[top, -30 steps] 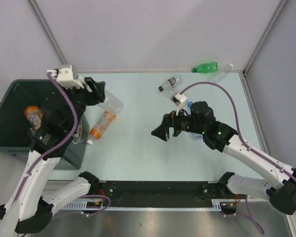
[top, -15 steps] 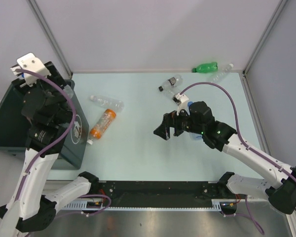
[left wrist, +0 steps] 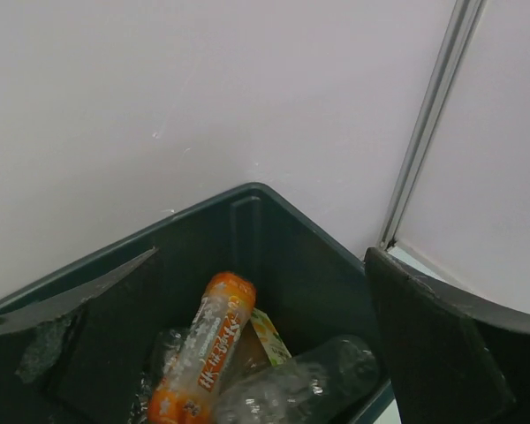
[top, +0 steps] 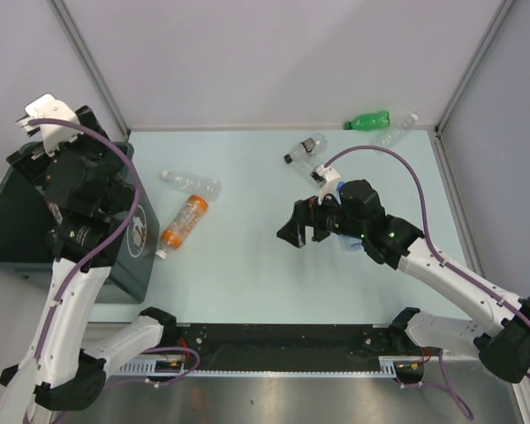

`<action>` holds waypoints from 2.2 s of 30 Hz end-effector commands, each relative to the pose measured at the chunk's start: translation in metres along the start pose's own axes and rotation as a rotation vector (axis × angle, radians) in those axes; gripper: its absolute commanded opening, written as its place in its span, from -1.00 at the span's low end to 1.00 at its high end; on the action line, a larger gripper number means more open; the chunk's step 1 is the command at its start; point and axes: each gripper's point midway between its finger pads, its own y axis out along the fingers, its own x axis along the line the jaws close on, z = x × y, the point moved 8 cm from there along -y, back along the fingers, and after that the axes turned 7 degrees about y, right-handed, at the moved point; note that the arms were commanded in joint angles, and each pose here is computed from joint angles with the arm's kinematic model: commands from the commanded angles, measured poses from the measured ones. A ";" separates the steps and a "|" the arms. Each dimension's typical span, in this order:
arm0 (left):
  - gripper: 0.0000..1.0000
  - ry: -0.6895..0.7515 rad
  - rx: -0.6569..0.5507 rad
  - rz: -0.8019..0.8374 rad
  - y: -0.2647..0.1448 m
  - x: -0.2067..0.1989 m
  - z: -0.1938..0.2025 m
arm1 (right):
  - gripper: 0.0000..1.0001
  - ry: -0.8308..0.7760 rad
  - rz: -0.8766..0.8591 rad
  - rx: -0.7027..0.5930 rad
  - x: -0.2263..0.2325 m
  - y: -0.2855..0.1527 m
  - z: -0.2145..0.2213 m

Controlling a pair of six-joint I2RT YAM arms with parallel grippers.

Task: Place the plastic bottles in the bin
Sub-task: Place the plastic bottle in the trash bin, then pick up the plastic bottle at the center of the board.

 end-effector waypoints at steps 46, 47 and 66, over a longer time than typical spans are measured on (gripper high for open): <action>0.99 -0.234 0.616 1.590 -0.135 -0.143 0.157 | 0.78 0.335 1.002 0.109 -0.221 0.031 0.050; 1.00 -0.234 0.628 1.591 -0.136 -0.144 0.159 | 0.72 0.339 1.001 0.109 -0.220 0.031 0.050; 0.99 -0.301 0.699 1.733 -0.155 -0.162 0.156 | -0.14 0.156 0.264 0.021 -0.073 0.003 0.005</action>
